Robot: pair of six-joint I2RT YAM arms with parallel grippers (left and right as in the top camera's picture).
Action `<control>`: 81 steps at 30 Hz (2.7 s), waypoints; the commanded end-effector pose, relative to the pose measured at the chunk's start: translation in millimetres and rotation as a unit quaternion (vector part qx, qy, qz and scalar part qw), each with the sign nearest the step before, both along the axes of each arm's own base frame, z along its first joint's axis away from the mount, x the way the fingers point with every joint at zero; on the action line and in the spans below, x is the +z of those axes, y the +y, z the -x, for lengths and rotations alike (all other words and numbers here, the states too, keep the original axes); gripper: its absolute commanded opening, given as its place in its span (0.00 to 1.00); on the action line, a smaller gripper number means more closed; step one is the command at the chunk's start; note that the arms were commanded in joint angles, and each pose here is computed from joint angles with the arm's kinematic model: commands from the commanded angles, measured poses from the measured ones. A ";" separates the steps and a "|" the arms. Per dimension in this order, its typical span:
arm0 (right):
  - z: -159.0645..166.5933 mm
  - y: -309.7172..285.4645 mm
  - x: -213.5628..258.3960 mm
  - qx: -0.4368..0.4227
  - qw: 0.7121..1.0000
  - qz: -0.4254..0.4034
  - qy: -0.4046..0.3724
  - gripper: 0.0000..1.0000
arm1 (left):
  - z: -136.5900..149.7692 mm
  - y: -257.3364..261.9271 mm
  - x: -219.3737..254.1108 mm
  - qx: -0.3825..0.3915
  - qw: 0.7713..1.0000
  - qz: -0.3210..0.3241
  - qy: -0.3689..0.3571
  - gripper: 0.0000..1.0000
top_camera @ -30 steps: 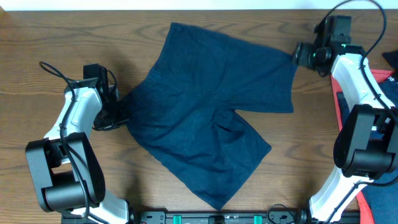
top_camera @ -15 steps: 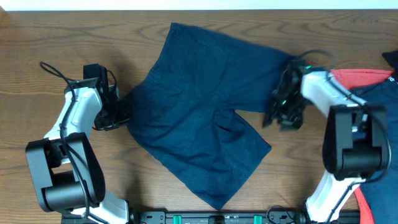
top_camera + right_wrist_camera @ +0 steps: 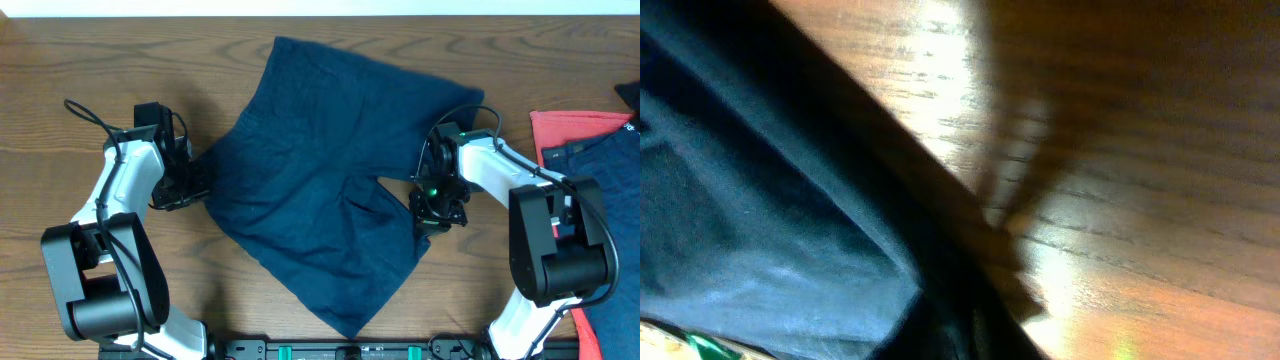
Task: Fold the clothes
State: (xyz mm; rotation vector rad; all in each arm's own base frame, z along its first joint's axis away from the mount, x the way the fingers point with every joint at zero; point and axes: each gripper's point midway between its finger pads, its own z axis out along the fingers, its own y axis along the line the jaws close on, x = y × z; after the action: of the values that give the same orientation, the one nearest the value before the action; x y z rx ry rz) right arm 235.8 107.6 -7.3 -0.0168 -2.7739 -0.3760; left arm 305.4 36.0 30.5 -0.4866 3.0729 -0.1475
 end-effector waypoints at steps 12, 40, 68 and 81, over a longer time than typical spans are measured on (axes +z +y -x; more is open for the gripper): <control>-80.7 -167.4 39.9 -0.185 0.940 0.276 -0.084 0.36 | -5.8 -24.1 4.5 -0.005 0.997 0.071 -0.020 0.42; -120.6 -103.3 130.0 -0.131 0.964 0.029 -0.229 0.52 | 43.3 -98.9 -42.6 -0.165 0.982 -0.004 0.097 0.06; -181.7 -46.5 88.2 -0.110 0.934 0.008 -0.340 0.60 | 40.7 -88.9 -12.1 -0.146 0.973 0.172 0.045 0.59; -170.1 -72.1 98.6 -0.138 0.934 0.020 -0.328 0.61 | 71.6 -103.1 -48.8 -0.157 0.977 0.119 0.079 0.54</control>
State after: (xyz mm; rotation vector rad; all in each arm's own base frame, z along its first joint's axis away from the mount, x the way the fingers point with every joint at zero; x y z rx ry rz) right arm 406.1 36.9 80.6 -0.3722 -3.4318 -0.4444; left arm 251.6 -76.9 2.8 0.0427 3.2075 -0.6083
